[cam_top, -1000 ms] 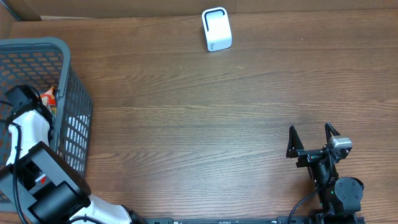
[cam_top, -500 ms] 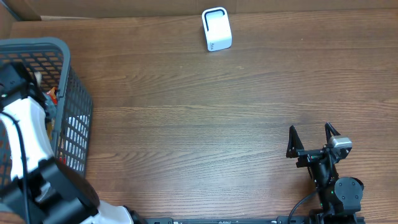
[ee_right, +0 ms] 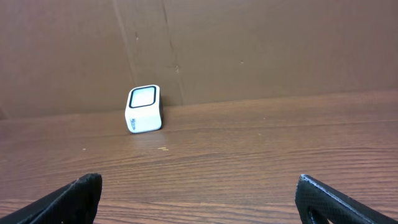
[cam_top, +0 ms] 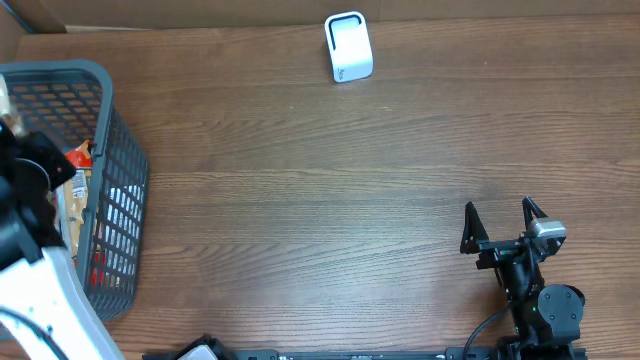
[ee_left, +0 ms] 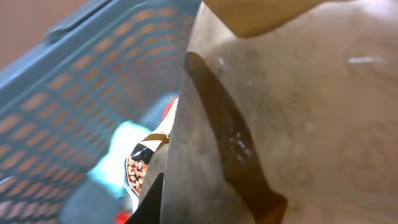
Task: Scan the item barcode
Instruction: 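Grasp the clear-windowed brown snack bag in the basket with left gripper, then lift the snack bag out and place it on the table center, then reach the left gripper into the basket and grasp the red-capped tube, then place the red-capped tube on the table left of the snack bag, then reach into the basket and grasp the mint-green packet with left gripper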
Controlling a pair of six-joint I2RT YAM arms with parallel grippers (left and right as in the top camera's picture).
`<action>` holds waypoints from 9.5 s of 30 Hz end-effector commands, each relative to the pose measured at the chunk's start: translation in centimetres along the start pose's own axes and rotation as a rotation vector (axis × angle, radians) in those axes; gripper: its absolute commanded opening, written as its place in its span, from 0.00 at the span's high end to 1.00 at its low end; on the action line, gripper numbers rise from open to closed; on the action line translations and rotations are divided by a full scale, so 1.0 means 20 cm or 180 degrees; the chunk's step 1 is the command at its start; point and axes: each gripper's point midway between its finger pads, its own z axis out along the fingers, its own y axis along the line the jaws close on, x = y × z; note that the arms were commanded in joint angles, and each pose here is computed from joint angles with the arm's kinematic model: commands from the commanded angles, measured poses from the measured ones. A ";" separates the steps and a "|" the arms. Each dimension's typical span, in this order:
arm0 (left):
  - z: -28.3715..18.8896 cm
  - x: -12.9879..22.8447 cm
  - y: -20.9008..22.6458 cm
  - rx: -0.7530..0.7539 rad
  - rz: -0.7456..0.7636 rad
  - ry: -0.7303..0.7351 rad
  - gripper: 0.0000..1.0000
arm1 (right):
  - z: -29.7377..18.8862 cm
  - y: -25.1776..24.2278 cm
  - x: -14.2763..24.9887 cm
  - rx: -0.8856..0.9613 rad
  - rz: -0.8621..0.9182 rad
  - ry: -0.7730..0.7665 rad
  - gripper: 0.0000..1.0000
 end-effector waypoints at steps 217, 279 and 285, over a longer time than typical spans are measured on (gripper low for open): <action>0.59 1.13 -1.13 -0.0290 0.1508 0.1671 0.47 | 0.00 -0.01 0.01 0.0023 0.0020 -0.0019 0.00; 0.95 0.81 0.58 -0.1173 0.0985 0.1917 0.17 | 0.00 -0.01 0.01 0.0023 0.0020 -0.0019 0.00; 1.03 0.92 0.61 -0.1245 0.0952 0.2115 0.27 | 0.00 -0.01 0.01 0.0023 0.0020 -0.0019 0.00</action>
